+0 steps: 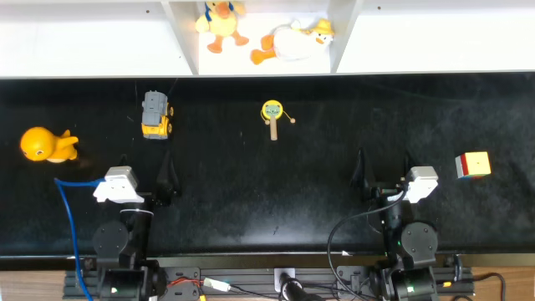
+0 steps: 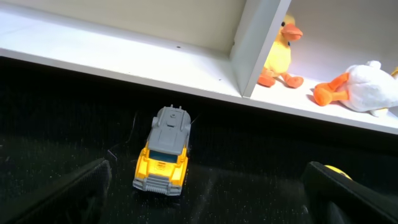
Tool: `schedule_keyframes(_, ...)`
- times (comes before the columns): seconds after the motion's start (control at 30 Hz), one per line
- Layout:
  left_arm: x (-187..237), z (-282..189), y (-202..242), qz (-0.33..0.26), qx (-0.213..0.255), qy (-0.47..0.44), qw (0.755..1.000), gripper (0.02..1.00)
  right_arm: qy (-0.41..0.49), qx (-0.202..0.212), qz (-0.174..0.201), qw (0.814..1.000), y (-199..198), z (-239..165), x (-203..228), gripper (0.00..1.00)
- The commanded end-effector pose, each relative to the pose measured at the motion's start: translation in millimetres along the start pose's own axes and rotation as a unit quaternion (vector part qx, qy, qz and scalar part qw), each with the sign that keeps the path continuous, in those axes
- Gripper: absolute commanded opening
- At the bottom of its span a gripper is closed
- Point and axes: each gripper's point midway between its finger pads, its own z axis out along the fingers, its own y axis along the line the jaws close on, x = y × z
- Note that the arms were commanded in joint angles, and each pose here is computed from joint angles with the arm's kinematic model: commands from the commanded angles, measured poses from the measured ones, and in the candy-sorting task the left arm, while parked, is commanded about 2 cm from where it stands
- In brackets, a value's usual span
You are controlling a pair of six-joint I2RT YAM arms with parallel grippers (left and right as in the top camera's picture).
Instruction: Store Toys
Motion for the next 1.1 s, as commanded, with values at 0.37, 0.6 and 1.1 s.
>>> schedule_keyframes(0.37,-13.3,-0.8,1.0,0.005,-0.006,-0.030,1.000,0.998,0.000,0.002,-0.004,1.000,-1.0,0.3,3.5,0.996)
schedule_keyframes(0.6,-71.6,-20.2,-11.3,-0.009,-0.008,-0.049,0.999,1.000,0.000,0.002,-0.004,1.000,-1.0,0.3,3.5,0.993)
schedule_keyframes(1.1,-197.4,-2.0,12.4,0.057,-0.197,0.143,0.968,0.998,0.000,0.002,-0.004,1.000,-1.0,0.3,3.5,0.996)
